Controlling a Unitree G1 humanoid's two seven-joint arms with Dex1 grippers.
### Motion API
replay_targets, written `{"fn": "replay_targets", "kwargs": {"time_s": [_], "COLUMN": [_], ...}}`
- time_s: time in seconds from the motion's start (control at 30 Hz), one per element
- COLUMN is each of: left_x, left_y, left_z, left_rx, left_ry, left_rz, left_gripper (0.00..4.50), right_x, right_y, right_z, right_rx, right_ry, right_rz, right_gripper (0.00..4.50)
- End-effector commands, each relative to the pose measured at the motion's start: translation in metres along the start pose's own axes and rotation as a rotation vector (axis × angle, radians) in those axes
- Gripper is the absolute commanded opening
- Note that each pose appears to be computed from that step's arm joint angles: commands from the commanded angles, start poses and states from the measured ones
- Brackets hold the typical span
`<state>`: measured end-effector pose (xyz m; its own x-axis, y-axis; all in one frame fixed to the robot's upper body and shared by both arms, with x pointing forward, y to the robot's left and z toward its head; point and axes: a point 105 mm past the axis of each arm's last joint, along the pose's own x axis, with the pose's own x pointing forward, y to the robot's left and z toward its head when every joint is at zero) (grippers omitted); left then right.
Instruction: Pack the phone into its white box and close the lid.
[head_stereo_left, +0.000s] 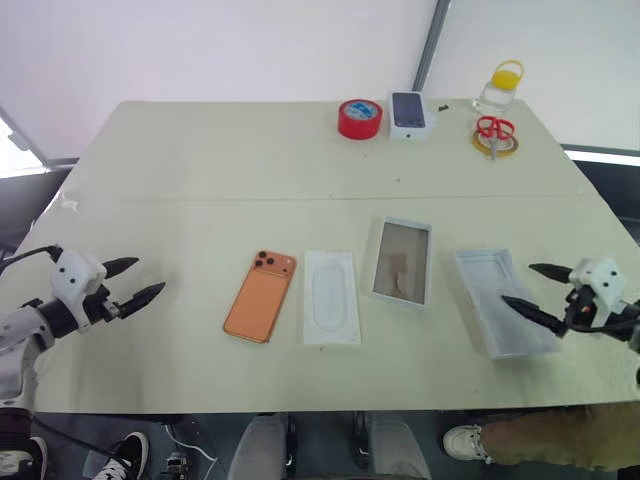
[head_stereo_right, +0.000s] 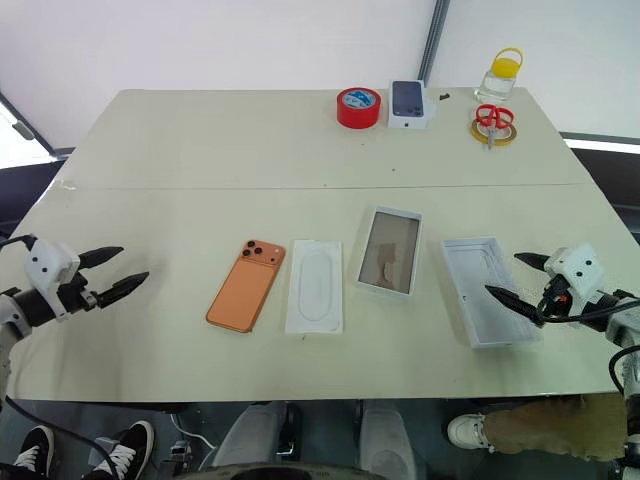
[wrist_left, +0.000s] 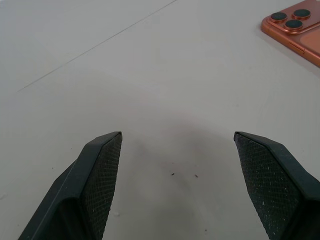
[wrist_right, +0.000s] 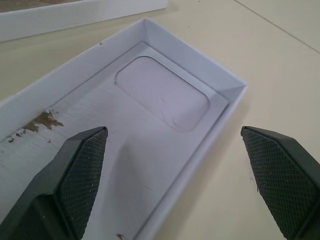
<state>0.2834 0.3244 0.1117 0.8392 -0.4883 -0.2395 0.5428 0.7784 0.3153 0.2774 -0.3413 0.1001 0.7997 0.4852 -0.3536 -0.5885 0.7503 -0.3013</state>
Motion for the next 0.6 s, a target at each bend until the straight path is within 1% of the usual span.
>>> {"fn": "replay_targets", "kwargs": {"time_s": [0.03,0.1,0.17,0.3,0.43,0.6], "left_x": [-0.0040,-0.0035,-0.0014,0.0023,0.0030,0.0042], "left_y": [0.0078,0.0109,0.0132,0.0134,0.0108,0.0090], "left_z": [0.0134,0.0160,0.0140,0.0152,0.0205,0.0230], "left_rx": [0.065,0.101,0.105,0.110,0.095,0.106], "left_ry": [-0.032,-0.043,-0.019,-0.018,-0.062,-0.075], "left_rz": [0.020,0.044,0.059,0.058,0.035,0.028], "left_gripper": [3.75,3.75,3.75,3.75,3.75,3.75], "right_x": [-0.0002,-0.0003,-0.0006,-0.0006,-0.0002,-0.0001], "right_y": [-0.0030,-0.0031,-0.0031,-0.0030,-0.0028,-0.0024], "right_z": [0.0097,0.0094,0.0090,0.0086,0.0092,0.0100], "right_rx": [-0.035,-0.034,-0.033,-0.035,-0.038,-0.040], "right_ry": [-0.017,-0.016,-0.014,-0.010,-0.012,-0.014], "right_rz": [-0.007,-0.008,-0.009,-0.010,-0.011,-0.011], "right_gripper": [4.46,4.46,4.46,4.46,4.46,4.46]}}
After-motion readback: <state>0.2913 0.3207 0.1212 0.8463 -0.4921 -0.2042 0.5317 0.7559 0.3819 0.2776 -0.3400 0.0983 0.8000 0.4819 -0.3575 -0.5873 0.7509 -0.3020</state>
